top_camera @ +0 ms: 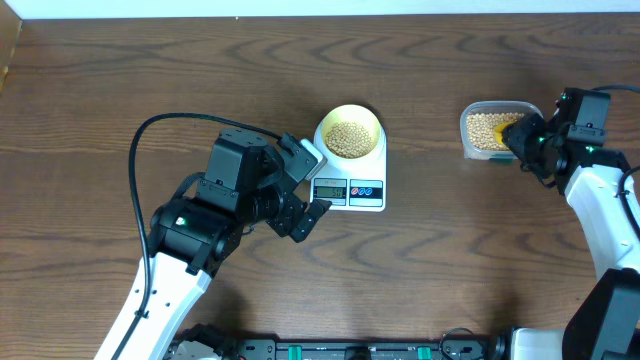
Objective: Scoop item into bowl and weigh 50g on scale
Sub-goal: 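Lower the scoop into the tub and lay it on the beans, then open the right gripper to release the scoop handle and hold still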
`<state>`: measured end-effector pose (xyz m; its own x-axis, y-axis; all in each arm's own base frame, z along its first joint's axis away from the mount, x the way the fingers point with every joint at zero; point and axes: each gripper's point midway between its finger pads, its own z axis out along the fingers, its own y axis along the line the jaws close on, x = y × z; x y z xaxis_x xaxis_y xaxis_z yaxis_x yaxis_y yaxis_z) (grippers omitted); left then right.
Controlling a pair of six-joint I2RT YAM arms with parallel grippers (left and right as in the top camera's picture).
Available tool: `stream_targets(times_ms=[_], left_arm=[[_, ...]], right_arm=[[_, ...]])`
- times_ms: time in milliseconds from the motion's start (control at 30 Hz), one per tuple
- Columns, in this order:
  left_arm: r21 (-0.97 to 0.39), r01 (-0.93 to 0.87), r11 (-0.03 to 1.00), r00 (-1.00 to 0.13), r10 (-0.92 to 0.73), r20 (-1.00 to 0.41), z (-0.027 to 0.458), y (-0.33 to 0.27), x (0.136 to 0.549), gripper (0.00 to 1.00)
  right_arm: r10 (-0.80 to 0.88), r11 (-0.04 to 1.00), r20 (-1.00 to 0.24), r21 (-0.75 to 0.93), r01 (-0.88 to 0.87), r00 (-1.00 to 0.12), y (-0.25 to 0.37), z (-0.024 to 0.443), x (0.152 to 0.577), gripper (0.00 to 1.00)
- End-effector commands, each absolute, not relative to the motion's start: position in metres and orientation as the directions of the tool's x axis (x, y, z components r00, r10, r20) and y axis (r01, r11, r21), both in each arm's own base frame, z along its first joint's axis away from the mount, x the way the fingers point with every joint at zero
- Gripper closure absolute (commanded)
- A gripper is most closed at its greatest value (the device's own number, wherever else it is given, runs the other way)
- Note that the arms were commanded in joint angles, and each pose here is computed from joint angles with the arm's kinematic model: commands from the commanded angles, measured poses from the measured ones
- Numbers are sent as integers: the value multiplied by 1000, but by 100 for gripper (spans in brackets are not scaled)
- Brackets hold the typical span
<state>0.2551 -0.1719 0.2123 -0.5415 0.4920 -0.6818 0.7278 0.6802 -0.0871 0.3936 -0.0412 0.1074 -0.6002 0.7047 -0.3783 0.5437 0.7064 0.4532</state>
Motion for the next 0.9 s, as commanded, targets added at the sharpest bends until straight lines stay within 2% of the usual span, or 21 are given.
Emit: stream_targets(times_ms=[0, 67, 100, 133, 433, 867], left_arm=[[-86, 738, 670, -533, 499, -683, 212, -172, 256, 6], [-86, 738, 669, -533, 499, -683, 212, -172, 255, 6], [-86, 738, 670, -533, 499, -683, 212, -172, 256, 6], [-86, 738, 669, -533, 499, -683, 212, -172, 255, 6], [-86, 738, 670, -533, 499, -683, 212, -172, 256, 6], [-86, 738, 670, -533, 499, -683, 212, -172, 256, 6]], right_arm=[[693, 719, -397, 431, 545, -602, -44, 108, 394, 45], [693, 719, -397, 429, 547, -602, -44, 107, 394, 26], [694, 719, -395, 428, 548, -602, -44, 107, 393, 6], [690, 723, -397, 425, 545, -605, -44, 107, 393, 1], [648, 761, -419, 401, 511, -636, -44, 107, 393, 1], [454, 888, -454, 300, 348, -766, -38, 103, 382, 1]])
